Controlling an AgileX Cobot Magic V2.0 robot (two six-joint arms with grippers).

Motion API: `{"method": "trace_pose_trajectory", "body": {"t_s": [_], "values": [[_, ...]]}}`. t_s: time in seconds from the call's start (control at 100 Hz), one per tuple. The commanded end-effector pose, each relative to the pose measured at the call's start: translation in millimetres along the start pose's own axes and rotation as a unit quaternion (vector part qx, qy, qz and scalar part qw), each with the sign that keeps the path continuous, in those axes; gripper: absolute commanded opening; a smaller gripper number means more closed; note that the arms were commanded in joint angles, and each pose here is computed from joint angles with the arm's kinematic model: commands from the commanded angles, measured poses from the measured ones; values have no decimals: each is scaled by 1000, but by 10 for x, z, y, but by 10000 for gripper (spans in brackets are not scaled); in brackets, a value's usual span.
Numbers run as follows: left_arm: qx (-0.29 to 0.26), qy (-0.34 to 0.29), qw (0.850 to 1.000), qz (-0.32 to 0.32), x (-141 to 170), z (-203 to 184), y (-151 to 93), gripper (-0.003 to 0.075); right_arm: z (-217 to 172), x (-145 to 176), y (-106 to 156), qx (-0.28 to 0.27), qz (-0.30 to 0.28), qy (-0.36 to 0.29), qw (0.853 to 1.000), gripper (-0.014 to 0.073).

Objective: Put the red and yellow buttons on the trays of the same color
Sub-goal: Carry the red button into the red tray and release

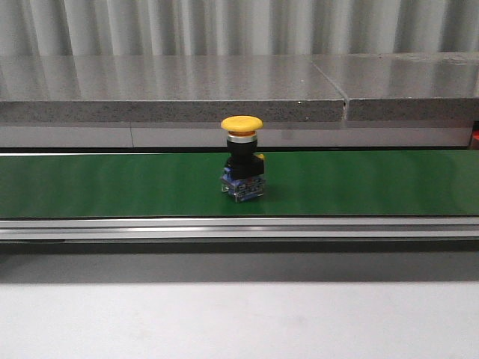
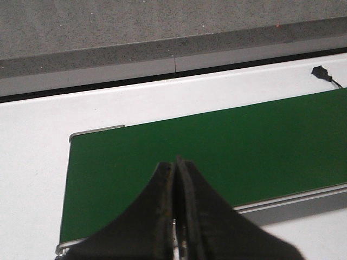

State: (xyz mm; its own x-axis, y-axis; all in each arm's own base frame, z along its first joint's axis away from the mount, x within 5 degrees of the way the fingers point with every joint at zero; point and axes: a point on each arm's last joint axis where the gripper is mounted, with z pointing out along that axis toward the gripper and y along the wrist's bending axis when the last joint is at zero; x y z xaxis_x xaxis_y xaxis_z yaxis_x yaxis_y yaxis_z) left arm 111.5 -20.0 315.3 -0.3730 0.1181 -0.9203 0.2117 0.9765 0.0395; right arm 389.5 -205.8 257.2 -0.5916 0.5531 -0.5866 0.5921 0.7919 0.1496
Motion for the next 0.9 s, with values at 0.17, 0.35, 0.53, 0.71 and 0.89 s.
{"method": "trace_pose_trajectory", "body": {"t_s": [0.17,0.35,0.53,0.71,0.89], "values": [[-1,-51,999,-6,-155,-43,2,-20,-88,-167,4,-6,-1,-55,998,189],[-1,-51,999,-6,-155,-43,2,-20,68,-116,-12,-3,-1,-40,999,189],[-1,-51,999,-6,-155,-43,2,-20,156,-83,-21,-1,0,-30,1000,203],[-1,-51,999,-6,-155,-43,2,-20,160,-76,-21,-2,1,-26,1000,433],[-1,-51,999,-6,-155,-43,2,-20,156,-77,-21,-1,1,-26,1000,484]]}}
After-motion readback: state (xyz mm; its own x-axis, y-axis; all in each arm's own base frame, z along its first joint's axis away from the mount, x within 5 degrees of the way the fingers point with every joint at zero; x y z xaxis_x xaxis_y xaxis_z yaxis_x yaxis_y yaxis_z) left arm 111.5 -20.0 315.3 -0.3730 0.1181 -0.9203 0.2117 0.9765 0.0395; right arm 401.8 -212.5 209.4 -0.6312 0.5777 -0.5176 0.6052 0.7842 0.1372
